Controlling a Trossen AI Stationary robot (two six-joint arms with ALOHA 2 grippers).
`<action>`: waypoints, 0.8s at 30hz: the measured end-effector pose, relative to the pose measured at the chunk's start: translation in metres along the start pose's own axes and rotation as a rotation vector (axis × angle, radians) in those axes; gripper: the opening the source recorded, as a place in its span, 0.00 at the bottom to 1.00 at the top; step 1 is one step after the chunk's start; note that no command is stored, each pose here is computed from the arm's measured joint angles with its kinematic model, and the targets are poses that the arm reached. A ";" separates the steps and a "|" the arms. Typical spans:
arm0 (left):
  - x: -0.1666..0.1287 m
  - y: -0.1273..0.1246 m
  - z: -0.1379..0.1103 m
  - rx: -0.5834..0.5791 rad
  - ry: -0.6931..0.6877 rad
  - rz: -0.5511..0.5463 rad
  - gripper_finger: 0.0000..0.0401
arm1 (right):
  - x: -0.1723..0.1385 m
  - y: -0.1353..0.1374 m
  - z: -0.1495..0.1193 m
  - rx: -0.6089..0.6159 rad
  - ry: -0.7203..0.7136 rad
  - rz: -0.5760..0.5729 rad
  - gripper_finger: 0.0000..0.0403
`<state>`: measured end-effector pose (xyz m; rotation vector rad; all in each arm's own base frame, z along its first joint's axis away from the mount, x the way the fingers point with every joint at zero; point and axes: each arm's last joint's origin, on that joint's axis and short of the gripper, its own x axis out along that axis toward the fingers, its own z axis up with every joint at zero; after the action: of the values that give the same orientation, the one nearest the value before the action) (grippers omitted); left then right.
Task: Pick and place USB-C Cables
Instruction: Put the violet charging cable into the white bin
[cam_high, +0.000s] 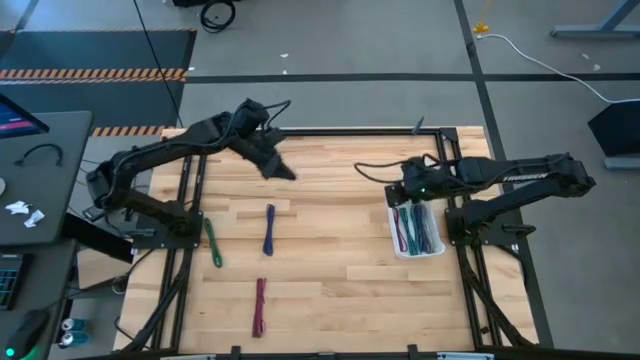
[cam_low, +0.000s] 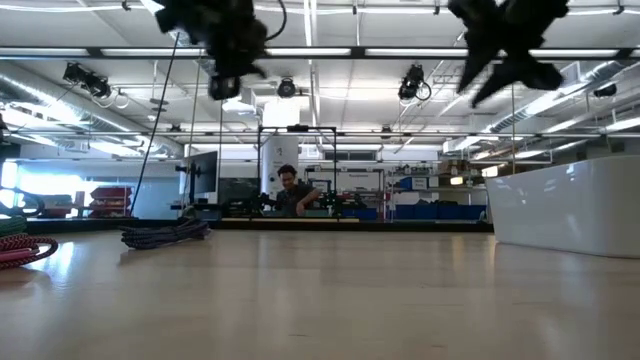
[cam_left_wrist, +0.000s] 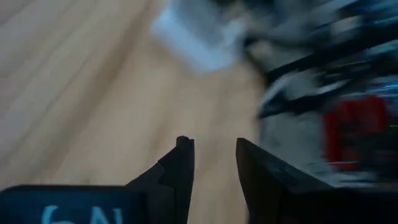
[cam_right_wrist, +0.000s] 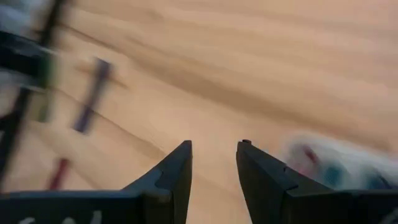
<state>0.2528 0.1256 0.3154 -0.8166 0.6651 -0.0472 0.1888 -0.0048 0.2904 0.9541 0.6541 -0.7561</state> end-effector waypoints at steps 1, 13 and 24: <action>-0.004 0.001 -0.008 -0.015 0.035 0.073 0.31 | 0.000 0.005 0.002 -0.025 -0.038 0.044 0.32; -0.007 0.011 -0.058 -0.299 0.315 0.767 0.36 | 0.020 0.016 0.010 -0.294 -0.155 0.131 0.32; 0.023 0.016 -0.061 -0.483 0.361 0.794 0.68 | 0.027 0.006 0.025 -0.460 -0.093 0.121 0.32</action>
<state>0.2330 0.0895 0.2623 -0.9599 1.3363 0.7246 0.2127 -0.0322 0.2833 0.5277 0.6462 -0.5071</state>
